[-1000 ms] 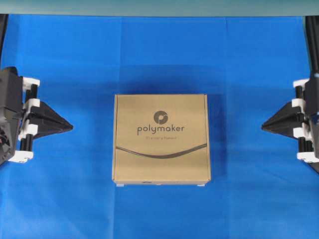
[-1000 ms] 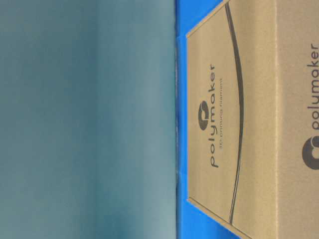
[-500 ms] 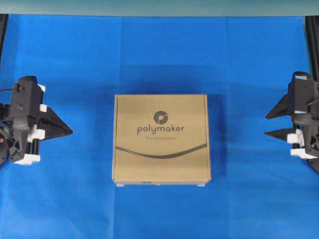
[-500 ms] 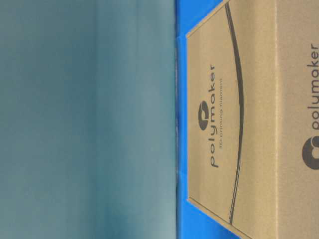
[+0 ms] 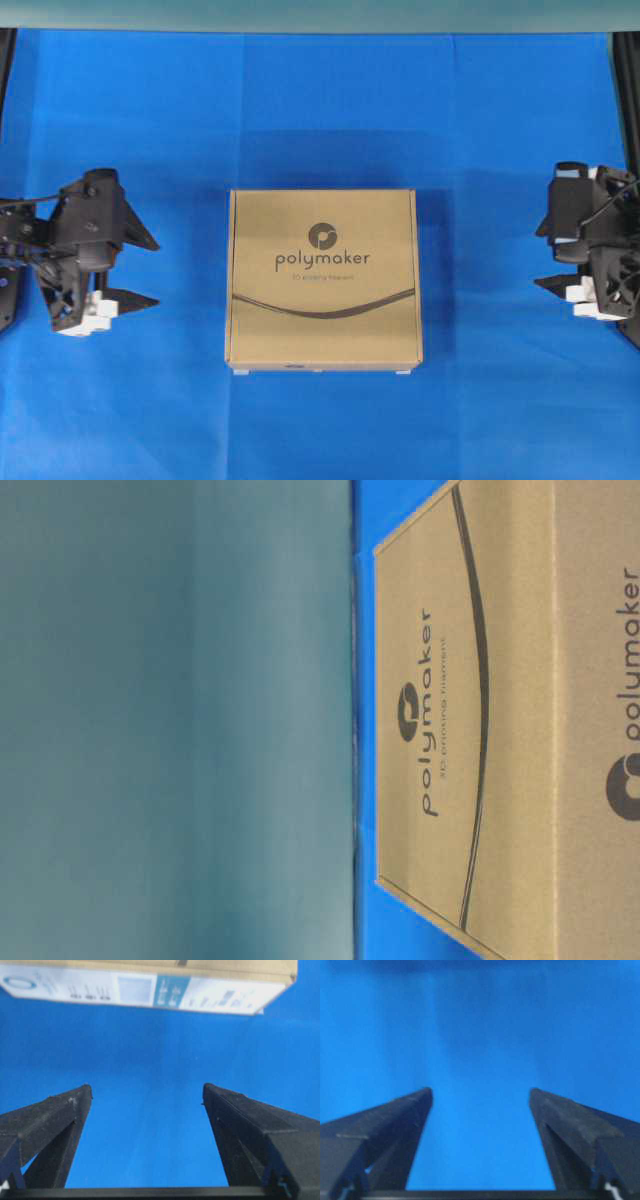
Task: Lift up the cardboard box by clamping it between your arms.
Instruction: 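Move both arms inward to press against the box's left and right sides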
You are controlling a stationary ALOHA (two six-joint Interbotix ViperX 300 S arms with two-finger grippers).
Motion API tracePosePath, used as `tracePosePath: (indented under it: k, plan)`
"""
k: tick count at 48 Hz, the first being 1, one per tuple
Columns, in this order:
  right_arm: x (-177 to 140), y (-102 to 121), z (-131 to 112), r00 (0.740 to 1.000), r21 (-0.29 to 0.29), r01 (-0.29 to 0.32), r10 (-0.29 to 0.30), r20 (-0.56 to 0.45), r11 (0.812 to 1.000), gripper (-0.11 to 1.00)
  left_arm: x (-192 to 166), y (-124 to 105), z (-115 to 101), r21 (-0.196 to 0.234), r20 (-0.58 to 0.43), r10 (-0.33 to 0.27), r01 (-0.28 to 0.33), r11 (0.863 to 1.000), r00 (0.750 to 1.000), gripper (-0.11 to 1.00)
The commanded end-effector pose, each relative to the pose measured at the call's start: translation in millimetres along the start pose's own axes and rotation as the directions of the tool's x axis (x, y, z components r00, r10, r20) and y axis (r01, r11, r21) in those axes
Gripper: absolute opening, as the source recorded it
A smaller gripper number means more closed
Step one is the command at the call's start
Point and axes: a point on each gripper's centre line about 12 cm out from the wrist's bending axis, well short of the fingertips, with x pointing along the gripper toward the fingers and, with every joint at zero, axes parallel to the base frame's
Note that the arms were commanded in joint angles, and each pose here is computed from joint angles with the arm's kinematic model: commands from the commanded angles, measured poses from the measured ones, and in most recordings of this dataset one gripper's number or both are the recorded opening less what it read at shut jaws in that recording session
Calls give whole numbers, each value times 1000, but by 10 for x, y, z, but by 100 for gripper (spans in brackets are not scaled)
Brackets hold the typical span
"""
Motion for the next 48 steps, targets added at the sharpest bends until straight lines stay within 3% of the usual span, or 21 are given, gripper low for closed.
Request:
tracePosePath:
  k: [1, 12, 48]
  plan:
    - [68, -7, 33, 1000, -5, 2, -2, 8, 1000, 99, 96, 16, 79, -6, 20, 4, -4, 1000, 1000, 87]
    - [327, -6, 110, 1000, -6, 1, -1, 15, 1000, 99, 423, 34, 53, -2, -63, 14, -15, 1000, 998, 87]
    - [984, 82, 718, 999, -44, -17, 18, 33, 999, 99, 994, 59, 201, 0, -106, 23, -23, 1000, 994, 87]
